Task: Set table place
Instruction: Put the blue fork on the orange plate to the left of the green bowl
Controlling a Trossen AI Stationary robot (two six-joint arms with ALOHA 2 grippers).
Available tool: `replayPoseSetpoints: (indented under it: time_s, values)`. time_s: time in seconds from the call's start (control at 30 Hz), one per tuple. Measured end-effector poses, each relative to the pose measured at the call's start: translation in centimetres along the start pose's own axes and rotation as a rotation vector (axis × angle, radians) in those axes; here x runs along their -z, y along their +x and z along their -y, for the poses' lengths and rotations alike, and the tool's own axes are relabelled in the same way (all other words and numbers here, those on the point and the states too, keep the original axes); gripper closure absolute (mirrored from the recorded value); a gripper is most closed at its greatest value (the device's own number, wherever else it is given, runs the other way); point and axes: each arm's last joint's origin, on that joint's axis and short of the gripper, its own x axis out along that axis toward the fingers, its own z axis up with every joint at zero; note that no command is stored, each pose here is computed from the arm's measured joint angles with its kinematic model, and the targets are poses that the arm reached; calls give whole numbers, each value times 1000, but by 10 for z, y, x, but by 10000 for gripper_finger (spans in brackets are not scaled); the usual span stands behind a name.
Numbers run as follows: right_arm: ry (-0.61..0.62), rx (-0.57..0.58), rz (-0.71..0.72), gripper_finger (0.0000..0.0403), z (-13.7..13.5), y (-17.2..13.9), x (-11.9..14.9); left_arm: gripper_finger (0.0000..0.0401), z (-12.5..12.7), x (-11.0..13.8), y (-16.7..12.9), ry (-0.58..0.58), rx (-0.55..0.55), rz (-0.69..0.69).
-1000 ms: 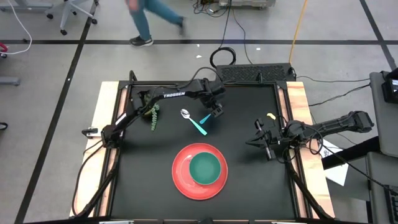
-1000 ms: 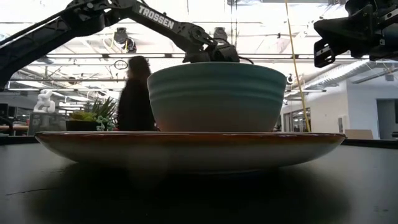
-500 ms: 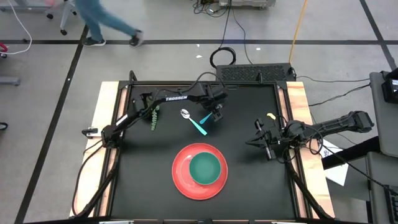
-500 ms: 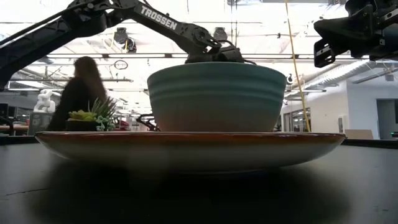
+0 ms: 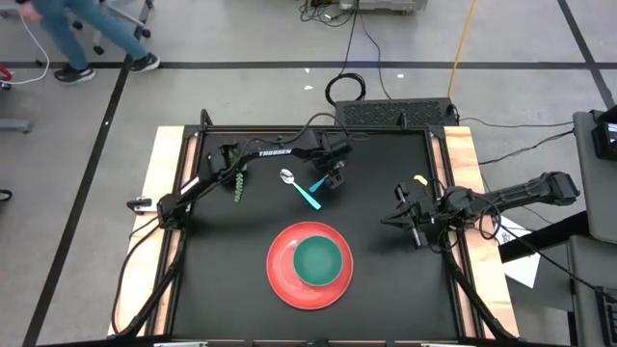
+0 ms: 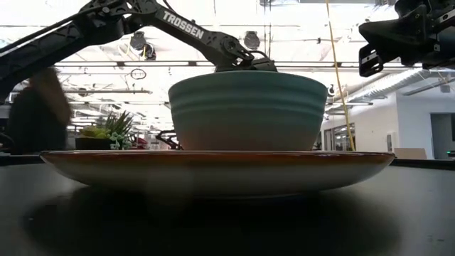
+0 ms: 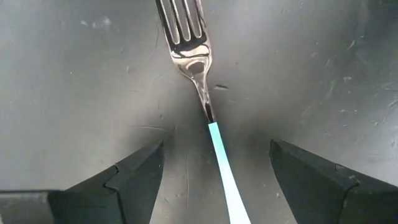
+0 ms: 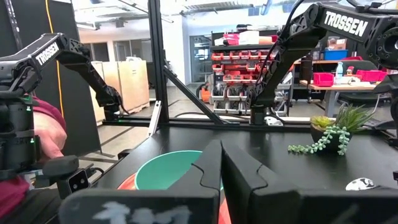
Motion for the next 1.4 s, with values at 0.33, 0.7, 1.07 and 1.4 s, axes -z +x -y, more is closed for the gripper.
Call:
replayPoseSetpoints:
  time_s: [0.33,0.7,1.07,1.4]
  values:
    - [0,0,0,403,0,0,0,105,3,0,0,4,13,1]
    - [0,0,0,403,0,0,0,105,11,4,2,60,-41,0]
    - [0,0,7,403,0,0,-1,105,21,8,9,101,-61,-19]
    - [6,-1,20,403,0,0,-2,105,22,7,8,105,-74,-11]
